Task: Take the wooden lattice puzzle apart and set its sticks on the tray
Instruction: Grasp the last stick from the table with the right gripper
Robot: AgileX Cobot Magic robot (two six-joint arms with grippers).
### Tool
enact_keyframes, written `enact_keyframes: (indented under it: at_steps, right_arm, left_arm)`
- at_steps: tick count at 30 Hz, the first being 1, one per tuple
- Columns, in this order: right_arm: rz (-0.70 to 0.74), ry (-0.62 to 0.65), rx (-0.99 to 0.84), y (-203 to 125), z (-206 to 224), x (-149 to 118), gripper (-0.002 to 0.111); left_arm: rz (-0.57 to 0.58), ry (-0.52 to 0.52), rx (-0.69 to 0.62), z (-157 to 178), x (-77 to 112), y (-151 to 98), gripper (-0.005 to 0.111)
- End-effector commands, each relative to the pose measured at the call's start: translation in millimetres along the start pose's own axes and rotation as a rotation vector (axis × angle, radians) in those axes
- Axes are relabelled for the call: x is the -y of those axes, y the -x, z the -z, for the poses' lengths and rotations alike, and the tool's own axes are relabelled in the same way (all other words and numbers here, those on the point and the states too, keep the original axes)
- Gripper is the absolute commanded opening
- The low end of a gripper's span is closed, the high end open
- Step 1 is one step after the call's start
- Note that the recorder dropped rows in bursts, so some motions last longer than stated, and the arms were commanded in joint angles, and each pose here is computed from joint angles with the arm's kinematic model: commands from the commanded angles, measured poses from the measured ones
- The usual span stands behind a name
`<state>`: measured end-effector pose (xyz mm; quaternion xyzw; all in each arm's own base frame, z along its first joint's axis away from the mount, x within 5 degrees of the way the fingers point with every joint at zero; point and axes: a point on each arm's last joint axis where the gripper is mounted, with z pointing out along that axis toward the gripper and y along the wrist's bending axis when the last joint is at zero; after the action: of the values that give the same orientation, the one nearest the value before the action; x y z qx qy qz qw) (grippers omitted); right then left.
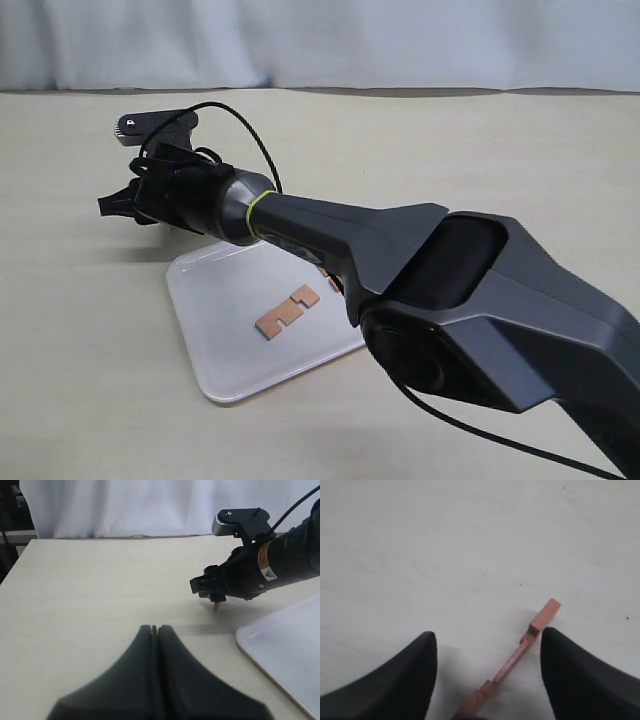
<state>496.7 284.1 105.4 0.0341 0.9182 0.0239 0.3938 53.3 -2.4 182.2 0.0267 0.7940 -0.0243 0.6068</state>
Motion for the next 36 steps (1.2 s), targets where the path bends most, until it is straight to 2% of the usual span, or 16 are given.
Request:
enact_keyframes:
  at_steps: [1, 3, 7, 15, 19, 22, 24, 26, 28, 32, 36]
  right_arm:
    - [-0.005, -0.031, 0.018, 3.0, 0.6, 3.2, 0.056]
    - [0.001, -0.037, 0.018, 1.9, -0.5, 3.9, 0.052]
    - [-0.027, -0.038, 0.001, -3.8, -4.9, 4.1, 0.031]
    - [-0.010, -0.084, -0.035, -10.3, -6.4, 6.8, 0.004]
    - [0.057, -0.070, -0.013, 1.5, 5.8, 3.6, 0.004]
    - [0.143, -0.028, 0.049, 33.8, 45.2, -6.3, 0.004]
    - [0.223, -0.065, 0.043, 49.3, 75.6, -7.8, 0.004]
    - [0.317, -0.147, -0.018, 49.3, 91.8, -5.0, 0.004]
    - [0.429, -0.178, -0.081, 43.4, 104.9, -5.6, 0.004]
    - [0.536, -0.103, -0.226, 26.3, 126.3, 2.7, 0.004]
    - [0.582, -0.065, -0.244, 12.0, 142.9, 26.1, 0.004]
  left_arm:
    - [0.001, 0.000, 0.007, -0.2, 0.0, -0.2, 0.000]
    - [0.001, 0.000, 0.007, -0.2, 0.0, -0.2, 0.000]
    - [0.001, 0.000, 0.007, -0.2, 0.0, -0.2, 0.000]
    - [0.001, 0.000, 0.007, -0.2, 0.0, -0.2, 0.000]
    - [0.001, 0.000, 0.007, -0.2, 0.0, -0.2, 0.000]
    - [0.001, 0.000, 0.007, -0.2, 0.0, -0.2, 0.000]
    - [0.001, 0.000, 0.007, -0.2, 0.0, -0.2, 0.000]
    - [0.001, 0.000, 0.007, -0.2, 0.0, -0.2, 0.000]
    - [0.001, 0.000, 0.007, -0.2, 0.0, -0.2, 0.000]
    - [0.001, -0.001, 0.009, -0.2, 0.1, 0.0, 0.000]
    - [0.001, -0.001, 0.009, -0.2, 0.1, 0.0, 0.000]
